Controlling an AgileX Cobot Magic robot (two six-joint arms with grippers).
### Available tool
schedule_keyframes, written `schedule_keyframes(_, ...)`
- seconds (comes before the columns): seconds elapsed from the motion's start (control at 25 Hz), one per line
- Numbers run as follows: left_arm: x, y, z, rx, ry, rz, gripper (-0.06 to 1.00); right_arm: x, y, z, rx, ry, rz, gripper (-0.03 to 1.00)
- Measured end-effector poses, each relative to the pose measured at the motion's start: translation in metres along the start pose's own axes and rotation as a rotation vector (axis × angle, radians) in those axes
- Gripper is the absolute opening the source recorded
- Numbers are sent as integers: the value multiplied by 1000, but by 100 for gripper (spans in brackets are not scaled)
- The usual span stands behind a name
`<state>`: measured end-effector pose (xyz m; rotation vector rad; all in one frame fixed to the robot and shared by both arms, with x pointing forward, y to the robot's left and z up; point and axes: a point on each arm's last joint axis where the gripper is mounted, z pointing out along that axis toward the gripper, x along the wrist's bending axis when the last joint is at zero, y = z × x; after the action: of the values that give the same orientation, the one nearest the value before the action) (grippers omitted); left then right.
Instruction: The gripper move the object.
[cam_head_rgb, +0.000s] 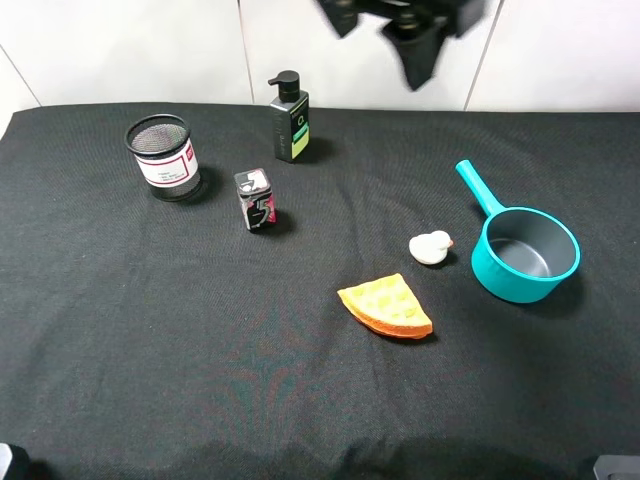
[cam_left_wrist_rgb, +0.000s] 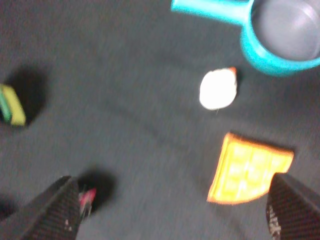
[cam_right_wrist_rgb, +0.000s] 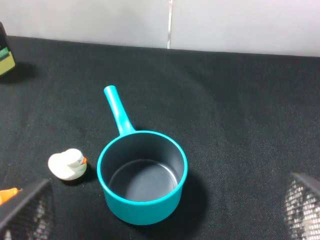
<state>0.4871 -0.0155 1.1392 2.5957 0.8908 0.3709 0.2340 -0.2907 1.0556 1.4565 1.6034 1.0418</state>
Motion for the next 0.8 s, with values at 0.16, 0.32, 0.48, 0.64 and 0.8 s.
schedule_keyframes(0.16, 22, -37, -9, 72, 29, -63, 79, 0, 0, 0, 0, 0, 0, 69)
schedule_keyframes(0.32, 38, -82, -21, 132, 54, -121, 79, 0, 0, 0, 0, 0, 0, 69)
schedule_keyframes(0.48, 51, -133, -39, 166, 77, -191, 79, 0, 0, 0, 0, 0, 0, 69)
schedule_keyframes(0.64, 58, -192, -54, 185, 103, -259, 79, 0, 0, 0, 0, 0, 0, 69)
schedule_keyframes(0.8, 52, -251, -64, 180, 121, -302, 79, 0, 0, 0, 0, 0, 0, 69)
